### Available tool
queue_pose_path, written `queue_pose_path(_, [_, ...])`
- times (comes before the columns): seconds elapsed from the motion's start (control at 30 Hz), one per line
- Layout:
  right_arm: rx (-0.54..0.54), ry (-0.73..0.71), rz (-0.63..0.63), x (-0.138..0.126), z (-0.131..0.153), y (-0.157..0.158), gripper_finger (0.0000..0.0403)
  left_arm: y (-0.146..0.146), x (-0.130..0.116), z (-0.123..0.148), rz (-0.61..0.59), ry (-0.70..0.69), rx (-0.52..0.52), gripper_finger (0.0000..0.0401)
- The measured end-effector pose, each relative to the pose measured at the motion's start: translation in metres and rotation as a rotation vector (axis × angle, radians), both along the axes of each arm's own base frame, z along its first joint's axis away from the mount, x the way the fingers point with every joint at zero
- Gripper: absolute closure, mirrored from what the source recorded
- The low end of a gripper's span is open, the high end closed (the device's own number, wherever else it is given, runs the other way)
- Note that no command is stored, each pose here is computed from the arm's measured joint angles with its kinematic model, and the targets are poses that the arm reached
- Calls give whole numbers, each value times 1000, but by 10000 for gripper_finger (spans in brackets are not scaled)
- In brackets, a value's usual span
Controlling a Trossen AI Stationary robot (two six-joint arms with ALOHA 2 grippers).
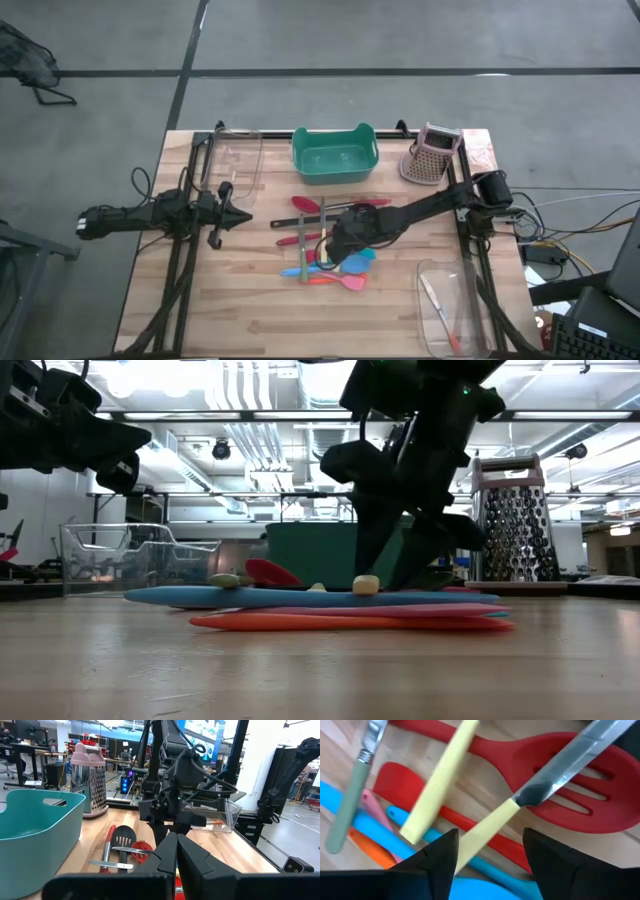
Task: Pick & Place Kitchen Items
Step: Put the right yellow knife into the bottom transparent bin
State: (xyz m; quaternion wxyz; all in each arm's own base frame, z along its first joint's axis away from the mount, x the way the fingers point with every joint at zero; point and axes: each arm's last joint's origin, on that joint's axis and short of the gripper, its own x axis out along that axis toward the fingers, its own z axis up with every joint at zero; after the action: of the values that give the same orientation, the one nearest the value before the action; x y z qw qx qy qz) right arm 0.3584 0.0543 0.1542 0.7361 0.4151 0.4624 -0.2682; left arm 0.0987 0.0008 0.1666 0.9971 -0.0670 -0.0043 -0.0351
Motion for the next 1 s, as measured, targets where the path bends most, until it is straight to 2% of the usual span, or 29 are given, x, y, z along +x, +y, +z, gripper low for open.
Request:
queue_pose_path(0.37, [-19, -27, -15, 2, 0, -1, 161, 0, 0, 0, 0, 1, 0, 387])
queue_pose_path(0.57, [-16, -49, -16, 6, -4, 0, 187, 0, 0, 0, 0, 2, 0, 387])
queue_pose_path(0.77, [5, -21, -5, 10, -20, 2, 210, 0, 0, 0, 0, 3, 0, 387])
queue_pose_path(1.0, [12, -21, -10, 10, -21, 2, 245, 0, 0, 0, 0, 3, 0, 387])
